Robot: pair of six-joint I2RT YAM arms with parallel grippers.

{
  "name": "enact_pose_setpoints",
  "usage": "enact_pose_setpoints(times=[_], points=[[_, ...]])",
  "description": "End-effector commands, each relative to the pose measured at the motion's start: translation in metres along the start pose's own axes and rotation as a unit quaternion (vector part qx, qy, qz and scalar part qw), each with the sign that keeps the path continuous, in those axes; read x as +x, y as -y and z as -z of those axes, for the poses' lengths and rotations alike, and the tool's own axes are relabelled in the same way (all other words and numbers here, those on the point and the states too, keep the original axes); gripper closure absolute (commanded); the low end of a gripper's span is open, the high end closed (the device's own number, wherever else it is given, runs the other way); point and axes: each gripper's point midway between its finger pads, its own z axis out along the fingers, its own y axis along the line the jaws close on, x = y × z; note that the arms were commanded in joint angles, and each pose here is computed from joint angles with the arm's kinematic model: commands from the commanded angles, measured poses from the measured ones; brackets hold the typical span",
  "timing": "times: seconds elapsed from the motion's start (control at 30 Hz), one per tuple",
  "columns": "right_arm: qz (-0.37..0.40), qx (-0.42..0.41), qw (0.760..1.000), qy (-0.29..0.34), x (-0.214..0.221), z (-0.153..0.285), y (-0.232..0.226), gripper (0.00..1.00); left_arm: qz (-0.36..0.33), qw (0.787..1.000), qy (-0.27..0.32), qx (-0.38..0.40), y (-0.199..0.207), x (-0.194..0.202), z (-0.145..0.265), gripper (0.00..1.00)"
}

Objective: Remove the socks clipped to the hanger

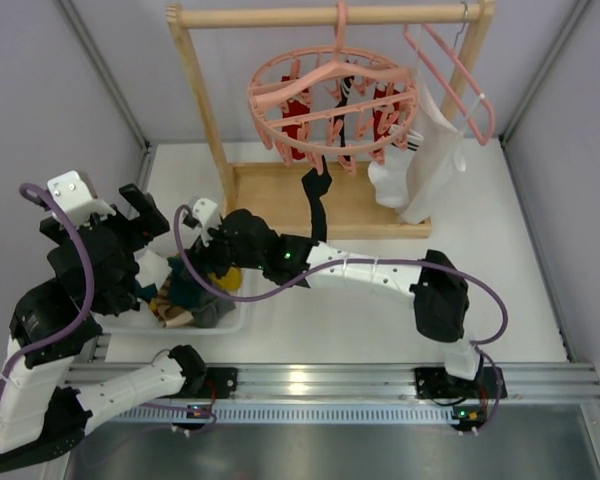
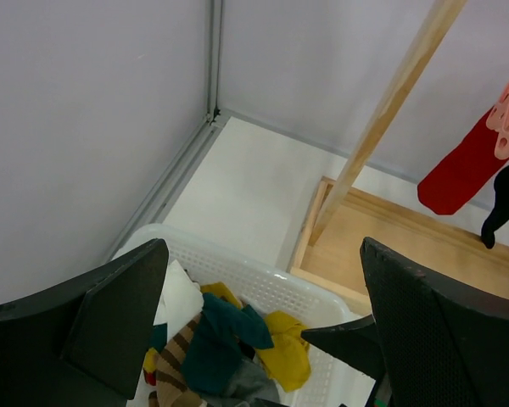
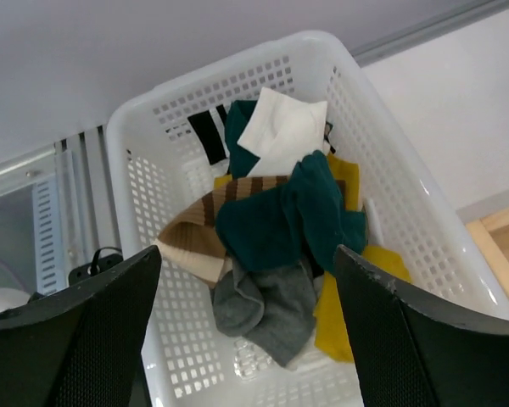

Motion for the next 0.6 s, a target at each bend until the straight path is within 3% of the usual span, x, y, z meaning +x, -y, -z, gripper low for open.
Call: enact_pose_setpoints(times=[0.0, 0.27, 0.37, 0.47, 0.5, 0.53, 0.57], points=[[0.003, -0.001, 0.999, 0.032, -0.034, 0.042, -0.014, 0.2, -0.019, 1.0, -0.014, 0.016, 0.013, 0.007, -0.003, 0.02], [-0.051, 0.139, 0.988, 0.044, 0.034, 0.183, 0.036, 0.12, -0.017, 0.983, -0.115, 0.139, 0.098, 0.079, -0.007, 0.02], [-0.078, 0.165, 0.982, 0.051, 0.059, 0.23, 0.043, 0.1, -0.01, 0.966, -0.133, 0.222, 0.143, 0.106, -0.004, 0.02], [-0.101, 0.207, 0.972, 0.055, 0.077, 0.273, 0.056, 0.07, 0.017, 0.936, -0.134, 0.325, 0.189, 0.129, 0.007, 0.02], [-0.103, 0.237, 0.965, 0.05, 0.086, 0.286, 0.065, 0.05, 0.027, 0.916, -0.138, 0.376, 0.207, 0.134, 0.018, 0.02], [-0.108, 0.254, 0.96, 0.051, 0.09, 0.296, 0.07, 0.04, 0.019, 0.908, -0.15, 0.391, 0.216, 0.159, 0.018, 0.02], [-0.12, 0.264, 0.954, 0.072, 0.086, 0.312, 0.073, 0.0, 0.049, 0.902, -0.125, 0.411, 0.231, 0.149, 0.017, 0.02]])
